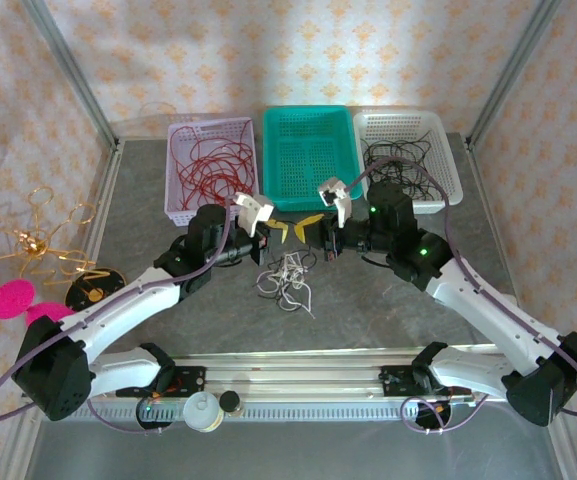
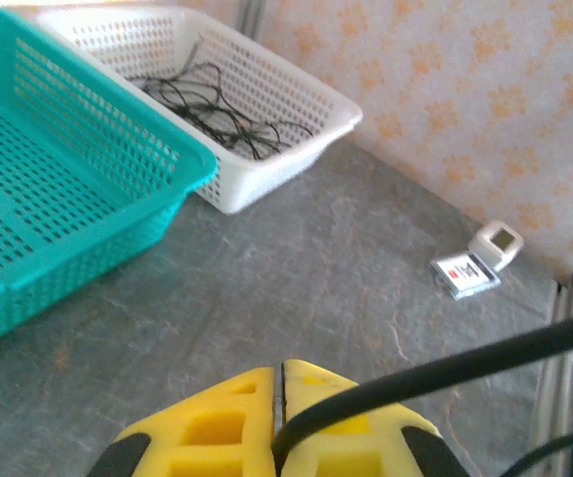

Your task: Untangle the cables

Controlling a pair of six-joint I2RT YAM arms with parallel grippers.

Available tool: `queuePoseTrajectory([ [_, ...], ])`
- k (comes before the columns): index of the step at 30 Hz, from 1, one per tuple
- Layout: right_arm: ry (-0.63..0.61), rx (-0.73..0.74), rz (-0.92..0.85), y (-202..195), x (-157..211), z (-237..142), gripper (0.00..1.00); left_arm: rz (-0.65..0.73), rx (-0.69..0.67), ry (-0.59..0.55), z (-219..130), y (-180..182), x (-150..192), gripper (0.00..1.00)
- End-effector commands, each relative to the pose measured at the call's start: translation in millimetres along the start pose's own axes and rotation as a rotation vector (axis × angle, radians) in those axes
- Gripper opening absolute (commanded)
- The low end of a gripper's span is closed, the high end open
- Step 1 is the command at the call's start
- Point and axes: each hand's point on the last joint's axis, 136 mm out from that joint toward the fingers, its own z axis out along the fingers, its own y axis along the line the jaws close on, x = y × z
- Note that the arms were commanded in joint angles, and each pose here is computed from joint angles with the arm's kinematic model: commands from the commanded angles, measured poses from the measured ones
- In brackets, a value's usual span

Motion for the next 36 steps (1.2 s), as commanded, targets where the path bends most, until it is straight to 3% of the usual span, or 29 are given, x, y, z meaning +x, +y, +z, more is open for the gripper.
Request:
queuePoseTrajectory([
  [1,-0.074,0.018,-0.072,2.7,-16.5,-7.6,0.0,0.023,-0.065,-0.137,-14.2,4.9,-31.7,0.0],
  [7,-0.191,0.044,-0.07,-11.3,-11.6,0.9,0.05,0.009,-0.074,-0.192,-40.2,-16.2,-53.6,0.0],
  [14,-0.348,0.088,-0.084,-23.9,-18.8,16.7,0.31,-0.033,-0.118,-0.116,-59.0,-30.7,-61.1,0.0],
  [18,-0.381,0.131,-0.089,-21.6,-20.9,35.9,0.34,-0.071,-0.137,-0.124,-69.4,-34.1,-70.5,0.0],
  [21,-0.414,0.234,0.036,-52.2,-12.4,50.9,0.35,-0.088,-0.126,-0.134,-76.8,-39.0,-78.8,0.0],
  [23,-0.419,0.239,0.074,-61.0,-0.7,60.7,0.35,-0.084,-0.116,-0.138,-82.6,-43.7,-86.1,0.0],
  [28,-0.453,0.487,0.275,-122.7,46.8,57.7,0.37,-0.073,-0.14,-0.187,-103.0,-48.2,-113.0,0.0],
  [36,-0.382,0.624,0.396,-161.7,122.0,53.7,0.37,-0.06,-0.188,-0.312,-137.8,-54.6,-166.7,0.0],
])
